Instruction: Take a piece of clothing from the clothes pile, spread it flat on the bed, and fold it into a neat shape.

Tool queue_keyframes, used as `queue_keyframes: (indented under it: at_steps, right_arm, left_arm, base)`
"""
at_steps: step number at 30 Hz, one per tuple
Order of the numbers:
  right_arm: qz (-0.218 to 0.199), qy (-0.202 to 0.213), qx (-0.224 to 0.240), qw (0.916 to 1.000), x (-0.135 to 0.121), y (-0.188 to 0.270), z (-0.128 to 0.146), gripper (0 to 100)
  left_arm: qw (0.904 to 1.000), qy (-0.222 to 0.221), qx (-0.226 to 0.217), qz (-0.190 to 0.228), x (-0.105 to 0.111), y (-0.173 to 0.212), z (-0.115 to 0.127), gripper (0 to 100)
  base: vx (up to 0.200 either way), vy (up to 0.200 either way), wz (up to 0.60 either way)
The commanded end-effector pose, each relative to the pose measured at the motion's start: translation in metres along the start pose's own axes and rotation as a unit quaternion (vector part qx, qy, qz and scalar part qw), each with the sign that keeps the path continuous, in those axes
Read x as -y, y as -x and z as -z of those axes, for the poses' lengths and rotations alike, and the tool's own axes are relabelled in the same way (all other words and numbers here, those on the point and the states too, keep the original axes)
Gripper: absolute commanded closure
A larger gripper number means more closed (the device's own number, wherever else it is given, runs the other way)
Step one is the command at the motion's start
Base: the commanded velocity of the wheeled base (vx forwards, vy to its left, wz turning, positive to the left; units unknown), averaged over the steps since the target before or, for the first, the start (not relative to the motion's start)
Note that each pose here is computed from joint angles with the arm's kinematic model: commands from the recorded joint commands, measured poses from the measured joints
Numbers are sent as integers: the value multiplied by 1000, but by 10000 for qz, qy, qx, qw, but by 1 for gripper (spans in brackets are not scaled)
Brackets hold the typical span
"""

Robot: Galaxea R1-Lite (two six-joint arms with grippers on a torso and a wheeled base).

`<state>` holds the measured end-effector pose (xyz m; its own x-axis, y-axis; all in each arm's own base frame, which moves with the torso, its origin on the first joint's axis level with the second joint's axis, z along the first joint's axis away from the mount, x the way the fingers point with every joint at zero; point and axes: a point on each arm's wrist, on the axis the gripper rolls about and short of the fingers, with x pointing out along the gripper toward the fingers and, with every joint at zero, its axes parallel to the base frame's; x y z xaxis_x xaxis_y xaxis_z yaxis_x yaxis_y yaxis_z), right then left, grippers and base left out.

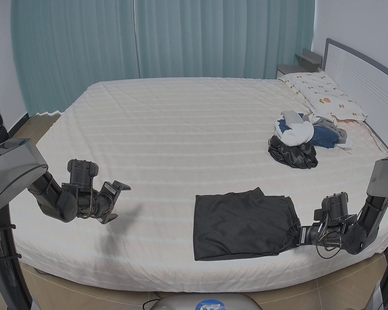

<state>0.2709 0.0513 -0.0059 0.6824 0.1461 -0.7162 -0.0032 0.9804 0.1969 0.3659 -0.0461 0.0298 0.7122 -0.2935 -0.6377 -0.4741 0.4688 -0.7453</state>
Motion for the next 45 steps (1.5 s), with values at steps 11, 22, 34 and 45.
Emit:
queue_keyframes:
  at_steps: [11,22,34,45]
  right_arm:
    - [-68,-263,8,9996,21,0,4,0]
    - [-812,-1228,797,9859,44,-21,-41,0]
    - [-1068,-1531,557,9808,34,-96,-52,0]
    - [-1288,-1756,602,9741,32,-96,-54,100]
  left_arm:
    - [10000,7,1,-22,-1,0,0,0]
    - [10000,-4,-1,-30,-1,0,1,0]
    - [9999,-95,-6,-62,-3,0,2,0]
    - [9999,-108,-12,-61,-3,-1,3,0]
  base:
    - [0,0,0]
    - [109,0,0]
    - [50,0,0]
    - [0,0,0]
